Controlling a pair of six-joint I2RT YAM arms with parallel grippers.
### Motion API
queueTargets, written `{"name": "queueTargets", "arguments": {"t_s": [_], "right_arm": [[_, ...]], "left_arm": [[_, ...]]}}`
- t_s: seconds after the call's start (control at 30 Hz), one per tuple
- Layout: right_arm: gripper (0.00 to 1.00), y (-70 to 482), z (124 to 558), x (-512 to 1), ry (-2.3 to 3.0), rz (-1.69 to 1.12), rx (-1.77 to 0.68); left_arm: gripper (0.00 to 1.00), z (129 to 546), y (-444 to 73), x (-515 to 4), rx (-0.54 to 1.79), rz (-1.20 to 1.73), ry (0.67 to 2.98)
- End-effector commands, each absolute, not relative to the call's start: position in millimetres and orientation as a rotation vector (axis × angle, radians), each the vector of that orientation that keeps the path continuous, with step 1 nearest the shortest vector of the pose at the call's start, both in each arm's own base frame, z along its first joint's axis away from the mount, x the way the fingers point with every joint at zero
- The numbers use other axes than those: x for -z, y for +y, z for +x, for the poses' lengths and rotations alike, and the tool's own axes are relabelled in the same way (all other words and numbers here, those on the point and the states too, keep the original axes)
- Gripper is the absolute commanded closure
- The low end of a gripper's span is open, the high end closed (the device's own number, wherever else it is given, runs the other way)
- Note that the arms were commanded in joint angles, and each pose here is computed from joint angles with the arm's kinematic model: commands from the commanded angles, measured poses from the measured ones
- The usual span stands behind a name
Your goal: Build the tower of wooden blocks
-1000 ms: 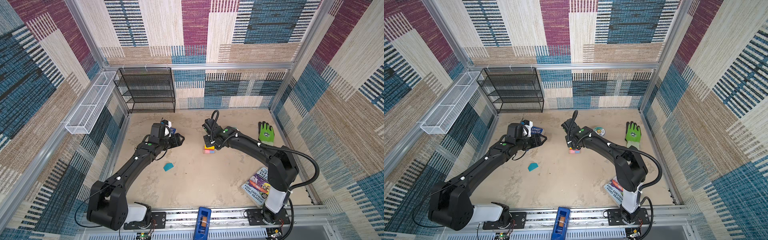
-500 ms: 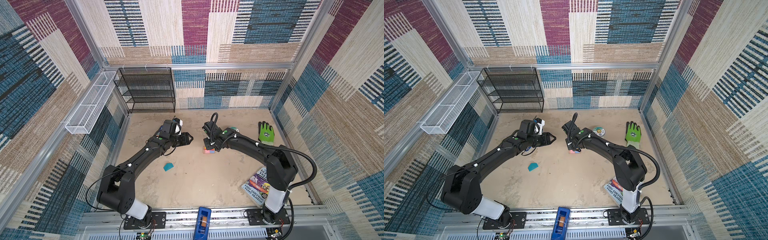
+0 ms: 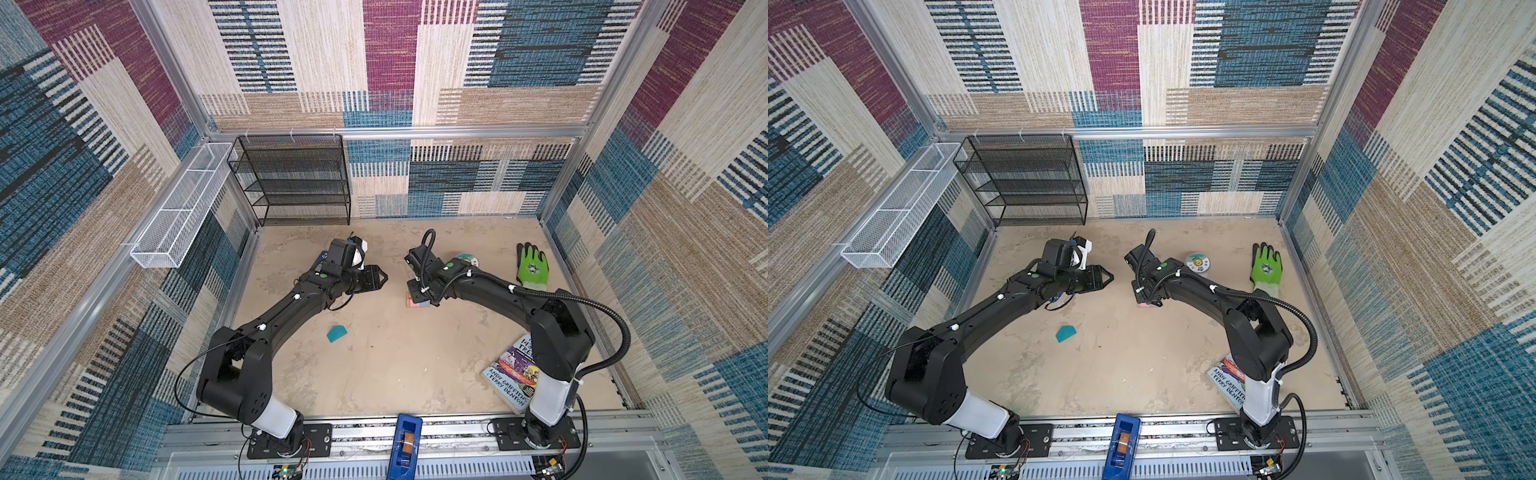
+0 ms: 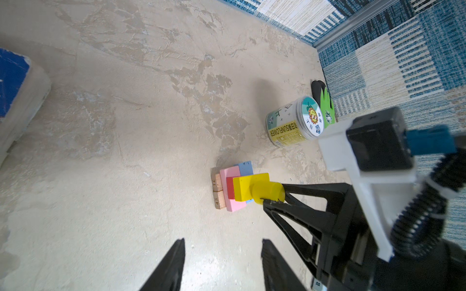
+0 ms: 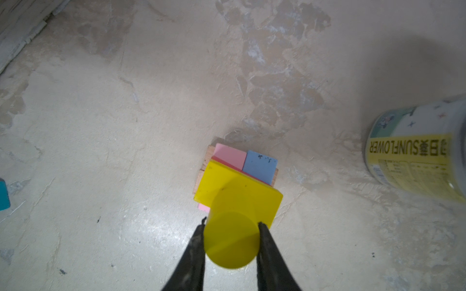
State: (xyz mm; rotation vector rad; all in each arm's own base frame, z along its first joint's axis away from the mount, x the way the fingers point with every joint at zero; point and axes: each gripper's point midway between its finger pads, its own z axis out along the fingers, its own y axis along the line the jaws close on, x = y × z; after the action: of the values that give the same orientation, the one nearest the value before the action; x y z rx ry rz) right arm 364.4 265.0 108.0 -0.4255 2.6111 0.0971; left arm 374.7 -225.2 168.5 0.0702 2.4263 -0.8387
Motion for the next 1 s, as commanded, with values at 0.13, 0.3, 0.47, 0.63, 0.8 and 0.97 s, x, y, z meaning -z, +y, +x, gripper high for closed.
{"name": "queueTargets", "arguments": {"t_s": [0.13, 0.3, 0.47, 0.63, 0.8, 0.97], "right_arm": [[1.0, 267.4, 374.9, -112.9, 2.582, -0.386, -0.098], [1.0, 267.2, 376.4, -115.4, 2.579, -0.383, -0.1], [1.0, 265.4, 377.6, -114.2, 2.586, -0.373, -0.102], [1.0, 264.7, 377.9, -112.5, 2.592, -0.371, -0.105], [0.97, 265.3, 378.3, -111.1, 2.597, -0.372, -0.11], [0.96, 266.9, 377.1, -109.3, 2.605, -0.377, -0.125]], "left_arm": [[0.47, 375.6, -223.8, -168.3, 0.813, 0.097, 2.426], [0.47, 375.7, -223.6, -169.3, 0.812, 0.096, 2.424], [0.47, 375.9, -221.8, -168.6, 0.801, 0.091, 2.427], [0.47, 375.5, -220.2, -167.5, 0.785, 0.088, 2.435], [0.47, 376.0, -220.5, -167.5, 0.788, 0.089, 2.435], [0.47, 375.6, -220.6, -167.1, 0.786, 0.091, 2.437]]}}
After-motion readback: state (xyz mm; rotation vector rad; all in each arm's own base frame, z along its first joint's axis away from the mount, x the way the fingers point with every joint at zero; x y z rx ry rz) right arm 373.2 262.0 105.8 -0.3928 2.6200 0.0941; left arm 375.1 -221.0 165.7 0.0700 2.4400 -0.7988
